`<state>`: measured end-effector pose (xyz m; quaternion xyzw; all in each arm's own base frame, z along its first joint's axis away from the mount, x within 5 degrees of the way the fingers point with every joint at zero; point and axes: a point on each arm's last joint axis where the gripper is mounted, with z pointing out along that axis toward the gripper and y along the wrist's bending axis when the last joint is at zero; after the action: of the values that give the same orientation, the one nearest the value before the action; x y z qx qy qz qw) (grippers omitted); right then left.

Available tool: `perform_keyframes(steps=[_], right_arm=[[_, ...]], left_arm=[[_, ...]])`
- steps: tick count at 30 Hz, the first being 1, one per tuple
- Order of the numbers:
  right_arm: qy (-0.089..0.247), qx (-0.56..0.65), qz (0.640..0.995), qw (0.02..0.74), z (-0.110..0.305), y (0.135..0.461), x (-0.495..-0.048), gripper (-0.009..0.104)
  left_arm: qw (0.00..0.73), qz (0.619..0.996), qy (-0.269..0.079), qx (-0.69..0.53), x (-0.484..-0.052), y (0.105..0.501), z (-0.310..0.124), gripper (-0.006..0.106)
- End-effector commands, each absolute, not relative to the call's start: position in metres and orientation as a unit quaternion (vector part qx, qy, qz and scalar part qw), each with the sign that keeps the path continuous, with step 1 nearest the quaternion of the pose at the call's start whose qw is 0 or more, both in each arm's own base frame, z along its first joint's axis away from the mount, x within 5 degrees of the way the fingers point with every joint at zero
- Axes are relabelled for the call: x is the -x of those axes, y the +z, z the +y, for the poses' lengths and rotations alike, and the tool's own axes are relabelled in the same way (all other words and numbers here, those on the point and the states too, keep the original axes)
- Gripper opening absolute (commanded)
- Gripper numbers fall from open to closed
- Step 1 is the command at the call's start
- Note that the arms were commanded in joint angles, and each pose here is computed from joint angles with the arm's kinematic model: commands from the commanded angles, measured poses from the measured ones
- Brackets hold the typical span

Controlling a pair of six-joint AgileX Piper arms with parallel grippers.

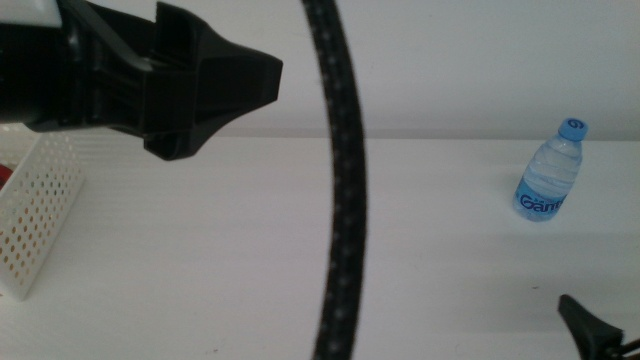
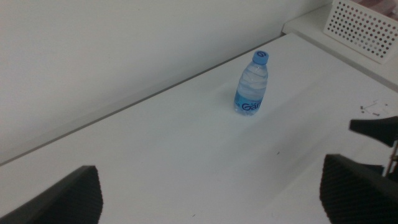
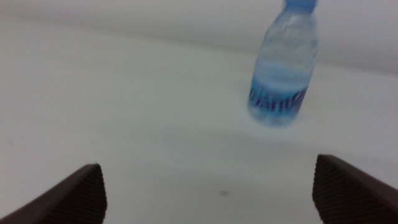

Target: Use arms to grab the bottles and put them into the dustbin to the left of the table.

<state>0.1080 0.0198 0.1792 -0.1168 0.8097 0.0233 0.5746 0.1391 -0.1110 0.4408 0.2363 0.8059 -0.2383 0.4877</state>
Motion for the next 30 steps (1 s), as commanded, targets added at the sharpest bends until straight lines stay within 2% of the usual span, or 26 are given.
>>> perform_keyframes(steps=[1, 10, 27, 30], right_arm=[[0.022, 0.132, 0.822, 0.553, 0.021, 0.163, -0.108, 0.088], [0.028, 0.128, 0.805, 0.579, 0.025, 0.16, -0.127, 0.088], [-0.007, 0.16, 0.78, 0.605, 0.029, 0.145, -0.152, 0.088], [-0.036, 0.131, 0.787, 0.602, 0.019, 0.143, -0.154, 0.088]], left_arm=[[0.494, 0.8, -0.244, -0.238, -0.138, 0.442, -0.112, 0.094], [0.494, 0.8, -0.244, -0.238, -0.138, 0.442, -0.112, 0.094], [0.494, 0.8, -0.244, -0.238, -0.138, 0.442, -0.112, 0.094], [0.494, 0.8, -0.244, -0.237, -0.138, 0.442, -0.112, 0.094]])
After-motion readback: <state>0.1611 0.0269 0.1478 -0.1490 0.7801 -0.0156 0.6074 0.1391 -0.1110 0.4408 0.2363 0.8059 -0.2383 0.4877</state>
